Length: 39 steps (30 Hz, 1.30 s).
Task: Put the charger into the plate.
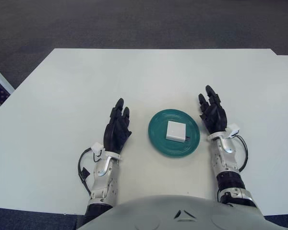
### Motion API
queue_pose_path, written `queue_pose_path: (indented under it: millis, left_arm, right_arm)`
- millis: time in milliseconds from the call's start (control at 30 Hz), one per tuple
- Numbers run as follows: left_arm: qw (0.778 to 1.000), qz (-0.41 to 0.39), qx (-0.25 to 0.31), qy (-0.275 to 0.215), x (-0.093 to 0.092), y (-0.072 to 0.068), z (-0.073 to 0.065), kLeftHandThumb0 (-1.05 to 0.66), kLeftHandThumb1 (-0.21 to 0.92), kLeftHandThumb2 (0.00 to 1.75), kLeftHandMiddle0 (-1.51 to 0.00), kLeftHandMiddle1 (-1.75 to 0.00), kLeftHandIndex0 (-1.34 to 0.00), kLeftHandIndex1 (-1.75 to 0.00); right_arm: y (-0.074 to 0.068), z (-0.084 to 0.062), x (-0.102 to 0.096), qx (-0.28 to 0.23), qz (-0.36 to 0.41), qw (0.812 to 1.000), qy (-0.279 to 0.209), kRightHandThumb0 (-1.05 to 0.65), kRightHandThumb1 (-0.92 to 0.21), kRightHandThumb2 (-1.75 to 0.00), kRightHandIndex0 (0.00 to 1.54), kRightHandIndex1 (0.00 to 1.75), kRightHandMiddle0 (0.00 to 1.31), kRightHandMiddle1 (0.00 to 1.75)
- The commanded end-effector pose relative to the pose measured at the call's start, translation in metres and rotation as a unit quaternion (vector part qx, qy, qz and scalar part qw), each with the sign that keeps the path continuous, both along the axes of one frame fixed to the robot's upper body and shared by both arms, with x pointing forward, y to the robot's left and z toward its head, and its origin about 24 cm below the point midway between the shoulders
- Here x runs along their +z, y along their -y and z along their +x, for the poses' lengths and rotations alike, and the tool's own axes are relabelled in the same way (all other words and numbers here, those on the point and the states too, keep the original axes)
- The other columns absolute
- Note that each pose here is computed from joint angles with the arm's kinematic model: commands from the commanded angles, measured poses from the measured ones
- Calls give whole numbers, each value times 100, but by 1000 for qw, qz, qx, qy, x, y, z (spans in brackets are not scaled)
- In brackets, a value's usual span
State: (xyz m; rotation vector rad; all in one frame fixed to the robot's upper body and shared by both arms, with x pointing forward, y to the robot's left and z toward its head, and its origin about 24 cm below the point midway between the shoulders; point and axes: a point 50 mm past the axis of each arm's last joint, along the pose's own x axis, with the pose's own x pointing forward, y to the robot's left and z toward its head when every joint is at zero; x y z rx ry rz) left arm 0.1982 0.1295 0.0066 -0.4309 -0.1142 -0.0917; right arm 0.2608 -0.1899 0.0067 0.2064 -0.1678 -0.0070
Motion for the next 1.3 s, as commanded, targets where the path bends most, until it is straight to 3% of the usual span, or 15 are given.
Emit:
queue_pose_path:
  millis: [0, 367, 1267]
  left_arm:
    - [1000, -13, 1, 12, 2, 2, 2, -100, 92, 90, -4, 0, 0, -20]
    - [999, -40, 3, -16, 0, 7, 7, -99, 92, 90, -4, 0, 0, -20]
    - [999, -40, -1, -11, 0, 7, 8, -99, 92, 94, -6, -1, 0, -19]
  right_arm:
    - [5, -11, -19, -12, 16, 999, -36, -92, -92, -111, 10, 0, 0, 18]
    - [12, -12, -19, -18, 8, 999, -26, -91, -92, -108, 11, 0, 0, 18]
    - [12, -20, -20, 22, -35, 999, -26, -93, -92, -111, 9, 0, 0, 14]
